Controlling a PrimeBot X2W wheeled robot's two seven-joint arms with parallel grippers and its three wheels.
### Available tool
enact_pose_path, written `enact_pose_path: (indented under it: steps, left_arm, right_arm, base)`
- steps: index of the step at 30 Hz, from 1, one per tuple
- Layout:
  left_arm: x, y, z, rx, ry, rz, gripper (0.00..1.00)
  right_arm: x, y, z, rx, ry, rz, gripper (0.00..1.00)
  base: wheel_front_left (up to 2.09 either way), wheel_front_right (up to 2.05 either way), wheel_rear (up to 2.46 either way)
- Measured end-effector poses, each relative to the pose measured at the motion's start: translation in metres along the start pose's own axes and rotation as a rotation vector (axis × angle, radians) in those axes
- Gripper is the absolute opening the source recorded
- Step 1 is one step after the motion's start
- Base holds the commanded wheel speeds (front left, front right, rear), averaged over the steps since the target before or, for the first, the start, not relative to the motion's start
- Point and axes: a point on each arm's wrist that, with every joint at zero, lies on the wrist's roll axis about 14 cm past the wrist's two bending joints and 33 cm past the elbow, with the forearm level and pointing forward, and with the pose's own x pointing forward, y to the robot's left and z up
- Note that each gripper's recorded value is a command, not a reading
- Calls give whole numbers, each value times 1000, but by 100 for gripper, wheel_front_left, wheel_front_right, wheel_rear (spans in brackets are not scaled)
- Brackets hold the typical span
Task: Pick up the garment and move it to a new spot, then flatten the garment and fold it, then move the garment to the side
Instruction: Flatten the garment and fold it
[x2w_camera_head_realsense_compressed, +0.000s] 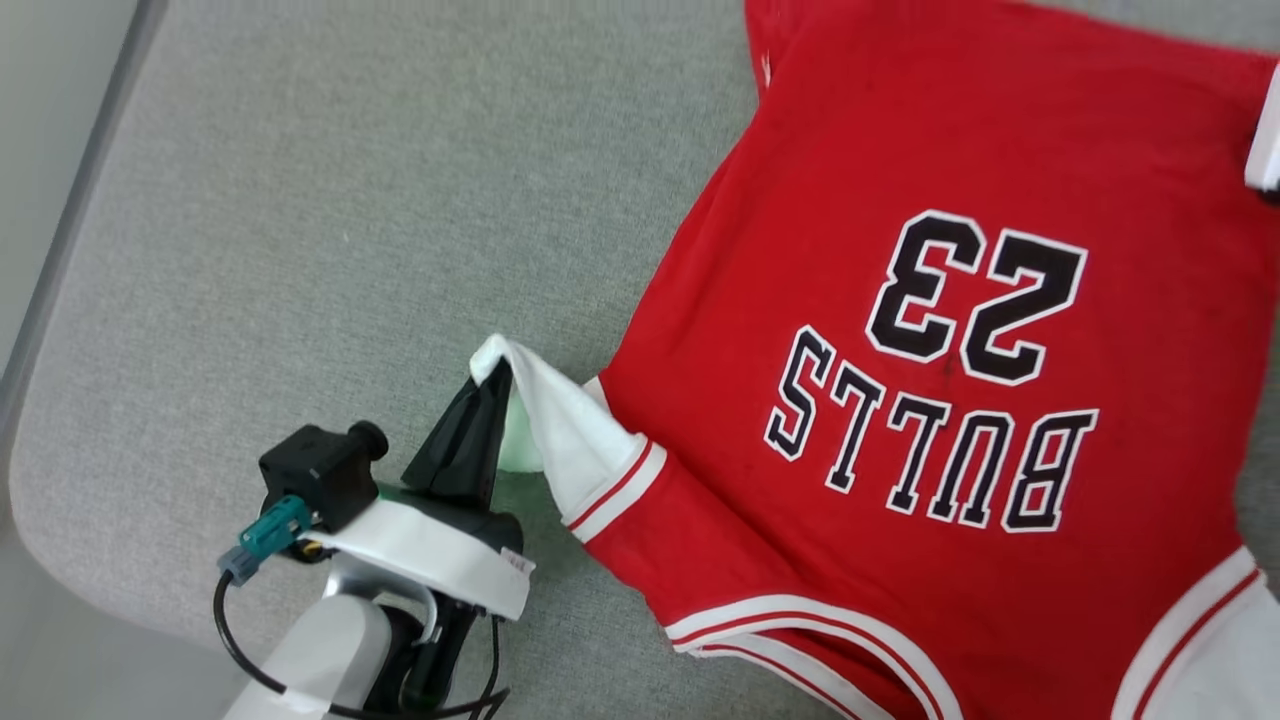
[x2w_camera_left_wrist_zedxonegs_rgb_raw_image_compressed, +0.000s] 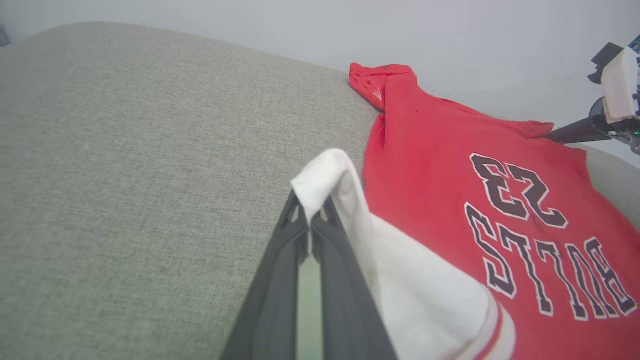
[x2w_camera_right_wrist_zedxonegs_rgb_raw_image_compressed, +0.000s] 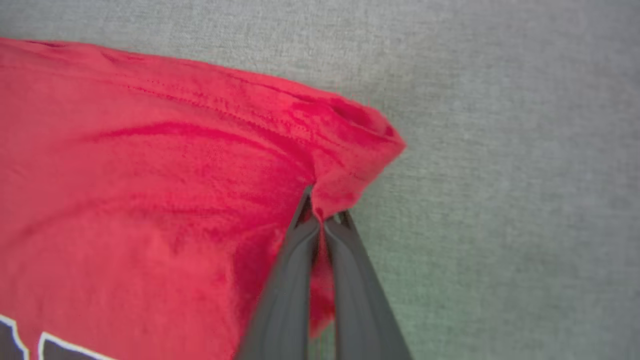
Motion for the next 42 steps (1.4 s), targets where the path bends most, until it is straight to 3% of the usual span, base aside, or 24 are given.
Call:
enact_pose_path:
  steps: [4,5,12,25,31,36,37,38,39,42]
  left_arm:
    - [-16,6,3,2,3,31,0]
    - [-26,8,10,6,-9,43,0]
    - [-49,12,18,18,-3,62,0]
    - [-66,-2,14,31,45,32,0]
    - [-66,-15,12,34,64,-5,0]
    - [-63,-21,8,35,84,-26,0]
    - [-62,-22,6,35,89,-28,0]
    - [-61,-23,5,36,95,-31,0]
    - [-61,-23,3,37,101,-32,0]
    - [-58,-23,2,40,106,-33,0]
  right_arm:
    - [-29,-13,6,-54,-65,-43,0]
    - [-55,-23,11,-90,-125,-70,0]
    - [-107,-53,-27,-99,-166,-93,0]
    - [-196,-107,-180,-31,-71,-141,0]
    - [-221,-103,-267,93,19,-126,0]
    - [-227,-79,-326,217,103,-76,0]
    - [-226,-75,-333,236,111,-68,6]
    - [-226,-73,-336,252,108,-64,47]
    - [-225,-71,-338,262,99,-63,100]
    - [-224,-72,-328,286,16,-70,100]
  base:
    - [0,0,0]
    - [0,0,0]
    - [0,0,0]
    - [0,0,0]
    - [0,0,0]
    - [0,0,0]
    - [0,0,0]
    - [0,0,0]
    - [0,0,0]
    - [0,0,0]
